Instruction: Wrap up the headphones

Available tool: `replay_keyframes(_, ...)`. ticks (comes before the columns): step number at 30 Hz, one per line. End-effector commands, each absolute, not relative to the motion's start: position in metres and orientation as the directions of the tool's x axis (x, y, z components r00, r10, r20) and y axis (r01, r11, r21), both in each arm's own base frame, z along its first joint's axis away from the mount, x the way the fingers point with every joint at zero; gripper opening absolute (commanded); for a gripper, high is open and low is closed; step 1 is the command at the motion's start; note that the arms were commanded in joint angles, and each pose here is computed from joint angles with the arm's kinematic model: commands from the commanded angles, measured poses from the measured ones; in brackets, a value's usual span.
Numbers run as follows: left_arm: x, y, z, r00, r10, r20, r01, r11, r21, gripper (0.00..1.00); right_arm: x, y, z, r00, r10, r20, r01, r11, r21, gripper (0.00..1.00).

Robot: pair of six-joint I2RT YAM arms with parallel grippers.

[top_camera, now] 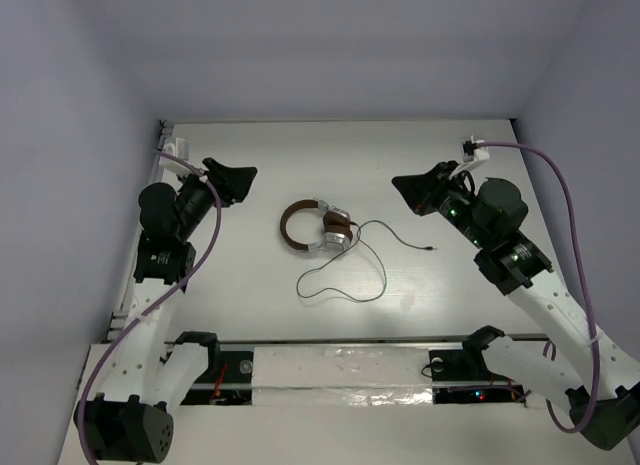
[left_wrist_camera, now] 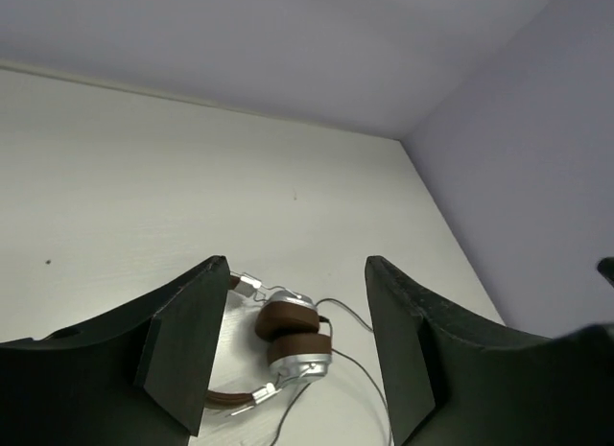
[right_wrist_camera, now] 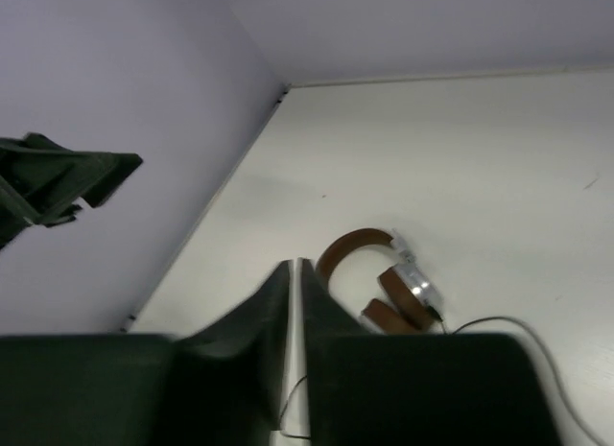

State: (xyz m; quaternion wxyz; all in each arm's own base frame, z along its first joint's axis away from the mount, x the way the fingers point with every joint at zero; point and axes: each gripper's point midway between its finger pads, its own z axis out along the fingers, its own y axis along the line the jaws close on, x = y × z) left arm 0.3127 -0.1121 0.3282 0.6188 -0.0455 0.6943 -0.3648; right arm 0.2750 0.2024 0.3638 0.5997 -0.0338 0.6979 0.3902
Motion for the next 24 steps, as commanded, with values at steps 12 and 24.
replay_keyframes(12,0.340,-0.051,0.247,-0.380,-0.341,-0.860,-0.031,0.934,-0.356,0.00,0.267,0.207,0.359,-0.297,0.432,-0.852,-0.541,0.659,0.522,0.00)
replay_keyframes(24,0.353,-0.113,0.161,-0.650,-0.128,-0.749,0.054,0.976,-0.213,0.41,0.270,0.212,0.341,-0.309,0.427,-0.850,-0.553,0.646,0.526,0.37)
